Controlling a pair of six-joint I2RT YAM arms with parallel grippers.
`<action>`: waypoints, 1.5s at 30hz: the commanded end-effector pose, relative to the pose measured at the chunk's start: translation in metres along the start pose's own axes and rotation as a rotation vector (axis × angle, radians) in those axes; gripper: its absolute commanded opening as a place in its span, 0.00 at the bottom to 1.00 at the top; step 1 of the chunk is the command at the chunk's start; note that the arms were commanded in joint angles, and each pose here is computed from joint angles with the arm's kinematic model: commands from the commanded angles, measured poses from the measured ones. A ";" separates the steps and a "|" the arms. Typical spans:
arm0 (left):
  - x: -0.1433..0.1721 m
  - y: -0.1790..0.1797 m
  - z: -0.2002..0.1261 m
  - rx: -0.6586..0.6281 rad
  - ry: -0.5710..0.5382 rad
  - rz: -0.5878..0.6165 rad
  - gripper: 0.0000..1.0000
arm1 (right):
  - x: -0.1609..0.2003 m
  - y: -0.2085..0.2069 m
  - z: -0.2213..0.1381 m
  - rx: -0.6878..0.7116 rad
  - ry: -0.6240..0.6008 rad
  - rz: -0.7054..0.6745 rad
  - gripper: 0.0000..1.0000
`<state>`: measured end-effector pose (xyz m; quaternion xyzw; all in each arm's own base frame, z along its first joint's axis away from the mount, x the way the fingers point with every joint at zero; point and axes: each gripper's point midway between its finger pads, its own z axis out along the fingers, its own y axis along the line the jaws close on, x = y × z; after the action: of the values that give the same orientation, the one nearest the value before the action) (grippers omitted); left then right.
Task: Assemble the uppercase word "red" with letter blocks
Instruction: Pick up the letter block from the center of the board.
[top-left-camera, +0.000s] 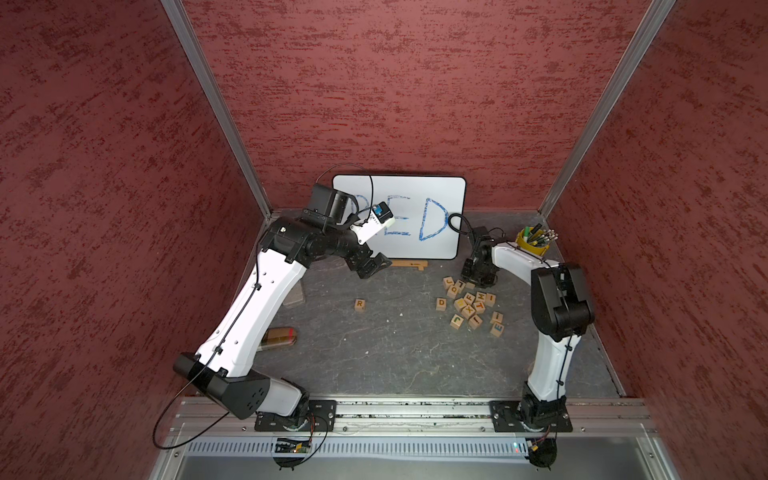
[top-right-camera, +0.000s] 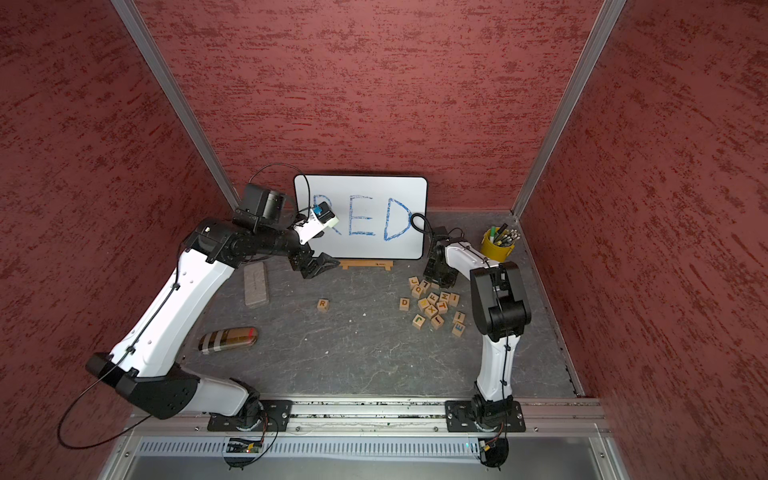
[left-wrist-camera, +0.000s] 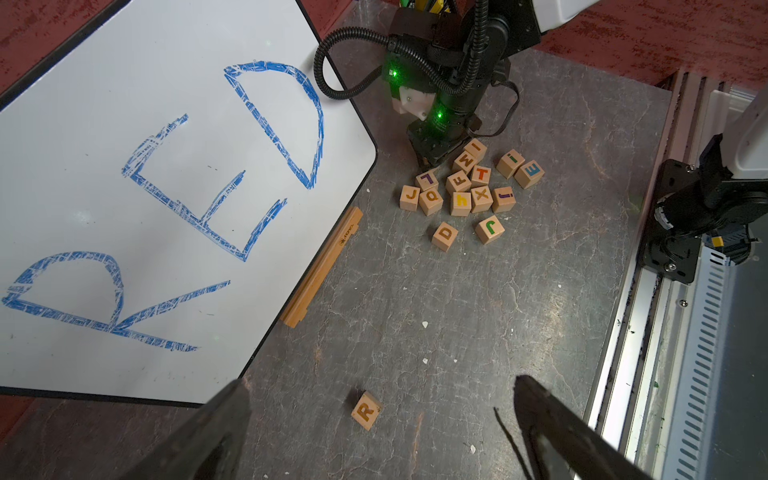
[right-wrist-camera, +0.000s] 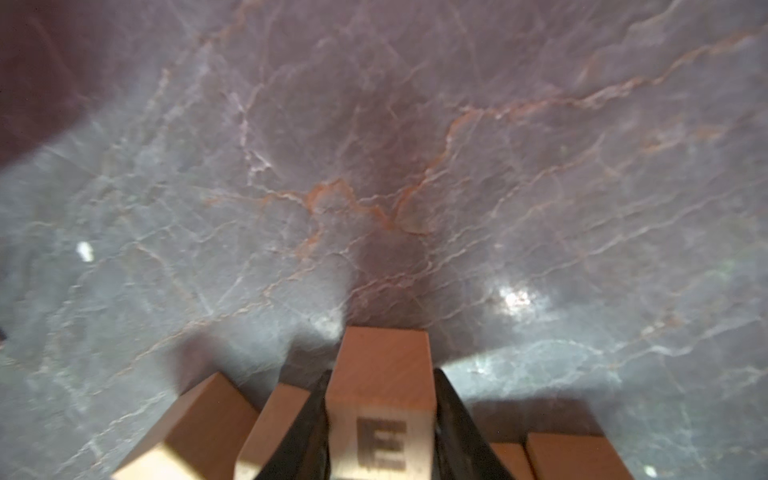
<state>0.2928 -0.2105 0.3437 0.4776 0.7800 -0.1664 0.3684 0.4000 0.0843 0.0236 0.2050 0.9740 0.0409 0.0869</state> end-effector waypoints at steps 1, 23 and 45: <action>-0.001 -0.005 -0.009 -0.010 -0.015 0.028 1.00 | -0.002 -0.012 0.002 0.055 0.000 -0.007 0.36; -0.008 0.016 -0.016 -0.147 -0.034 -0.002 0.99 | -0.018 0.002 -0.033 -0.001 -0.057 -0.104 0.13; -0.014 0.042 -0.021 -0.187 -0.073 -0.138 0.99 | 0.009 0.092 -0.135 -0.168 -0.139 -0.267 0.13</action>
<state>0.3198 -0.1826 0.3587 0.3882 0.8163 -0.1252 0.4090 0.4125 0.1416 0.1549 0.0842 0.9757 0.0888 0.1816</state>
